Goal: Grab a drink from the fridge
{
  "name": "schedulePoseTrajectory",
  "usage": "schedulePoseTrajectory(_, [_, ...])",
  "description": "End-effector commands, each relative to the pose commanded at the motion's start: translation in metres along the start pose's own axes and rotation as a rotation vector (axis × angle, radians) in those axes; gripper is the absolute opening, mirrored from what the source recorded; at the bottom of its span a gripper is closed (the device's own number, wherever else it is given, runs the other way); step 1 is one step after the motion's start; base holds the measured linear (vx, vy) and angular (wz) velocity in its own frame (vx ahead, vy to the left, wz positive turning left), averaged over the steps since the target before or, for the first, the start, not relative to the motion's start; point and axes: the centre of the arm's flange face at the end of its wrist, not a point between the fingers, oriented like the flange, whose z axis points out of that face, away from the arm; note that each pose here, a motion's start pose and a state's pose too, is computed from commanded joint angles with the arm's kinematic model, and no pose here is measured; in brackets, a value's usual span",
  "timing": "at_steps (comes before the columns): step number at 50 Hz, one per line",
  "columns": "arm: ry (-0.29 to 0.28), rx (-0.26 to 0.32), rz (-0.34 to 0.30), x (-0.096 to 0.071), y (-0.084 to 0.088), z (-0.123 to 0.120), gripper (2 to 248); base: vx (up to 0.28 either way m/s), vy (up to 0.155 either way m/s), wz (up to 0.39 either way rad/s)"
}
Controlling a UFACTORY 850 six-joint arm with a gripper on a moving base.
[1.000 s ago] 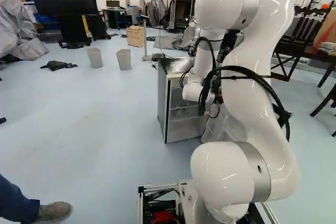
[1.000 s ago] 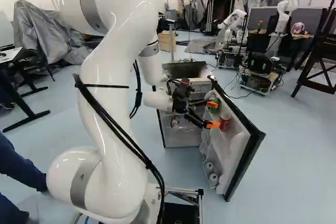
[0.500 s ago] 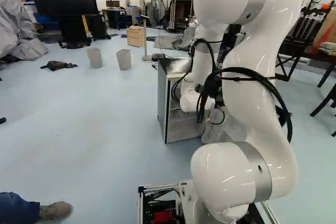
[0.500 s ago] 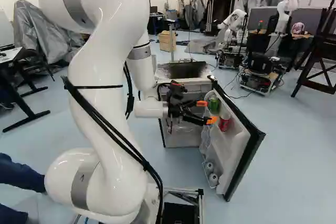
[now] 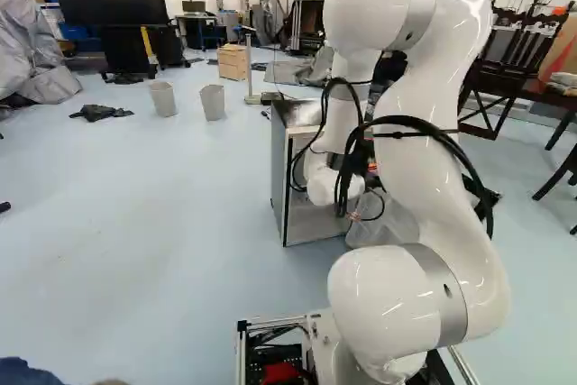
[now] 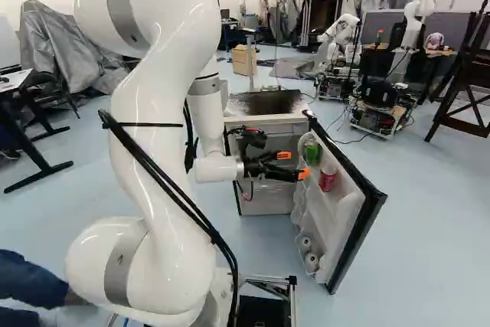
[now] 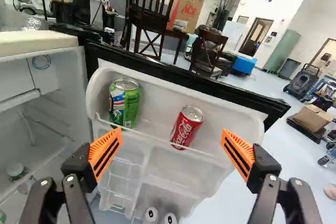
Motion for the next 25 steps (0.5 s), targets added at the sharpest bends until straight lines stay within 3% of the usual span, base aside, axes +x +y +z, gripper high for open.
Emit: schedulePoseTrajectory(25, [-0.037, -0.076, -0.05, -0.03, -0.004, 0.006, 247, 0.0, 0.0, 0.0])
